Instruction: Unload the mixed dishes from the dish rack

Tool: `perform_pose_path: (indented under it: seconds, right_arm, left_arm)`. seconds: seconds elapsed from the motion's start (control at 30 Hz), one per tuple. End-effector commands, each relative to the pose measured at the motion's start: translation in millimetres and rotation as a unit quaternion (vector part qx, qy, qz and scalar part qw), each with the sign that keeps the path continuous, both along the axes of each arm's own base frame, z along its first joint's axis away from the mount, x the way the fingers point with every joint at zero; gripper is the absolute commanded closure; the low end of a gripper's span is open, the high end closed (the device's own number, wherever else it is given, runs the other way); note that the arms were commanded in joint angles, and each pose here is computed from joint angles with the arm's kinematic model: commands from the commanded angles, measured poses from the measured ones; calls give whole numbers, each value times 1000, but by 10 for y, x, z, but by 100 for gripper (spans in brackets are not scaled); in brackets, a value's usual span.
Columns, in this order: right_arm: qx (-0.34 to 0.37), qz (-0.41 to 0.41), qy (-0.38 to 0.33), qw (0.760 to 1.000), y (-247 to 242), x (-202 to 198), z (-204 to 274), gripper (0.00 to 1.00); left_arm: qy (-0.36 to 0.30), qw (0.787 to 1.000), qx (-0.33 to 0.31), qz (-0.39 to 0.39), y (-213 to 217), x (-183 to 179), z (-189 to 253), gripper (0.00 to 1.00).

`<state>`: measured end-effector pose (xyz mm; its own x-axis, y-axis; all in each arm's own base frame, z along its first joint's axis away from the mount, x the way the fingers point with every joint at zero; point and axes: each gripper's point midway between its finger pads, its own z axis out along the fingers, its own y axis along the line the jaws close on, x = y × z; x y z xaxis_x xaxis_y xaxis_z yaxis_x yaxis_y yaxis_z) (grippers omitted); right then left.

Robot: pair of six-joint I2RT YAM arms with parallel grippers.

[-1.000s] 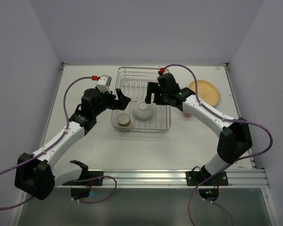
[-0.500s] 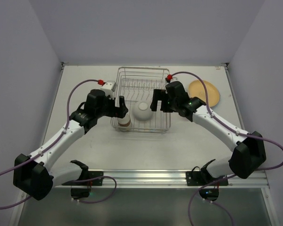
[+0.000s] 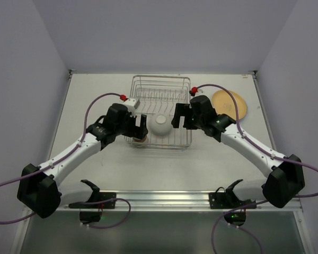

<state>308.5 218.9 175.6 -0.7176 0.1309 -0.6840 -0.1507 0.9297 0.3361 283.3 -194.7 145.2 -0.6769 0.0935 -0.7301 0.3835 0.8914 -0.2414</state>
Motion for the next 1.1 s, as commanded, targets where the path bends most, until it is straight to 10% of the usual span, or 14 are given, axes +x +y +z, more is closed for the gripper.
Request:
perform_pose_path:
  seconds: [0.0, 1.07]
  right_arm:
    - [27, 14, -32, 999, 57, -15, 194, 1]
    - [69, 62, -43, 995, 240, -89, 245, 2]
  left_arm:
    - [-19, 1000, 6, -10, -44, 56, 125, 0]
    - [-9, 999, 43, 21, -27, 158, 84, 0]
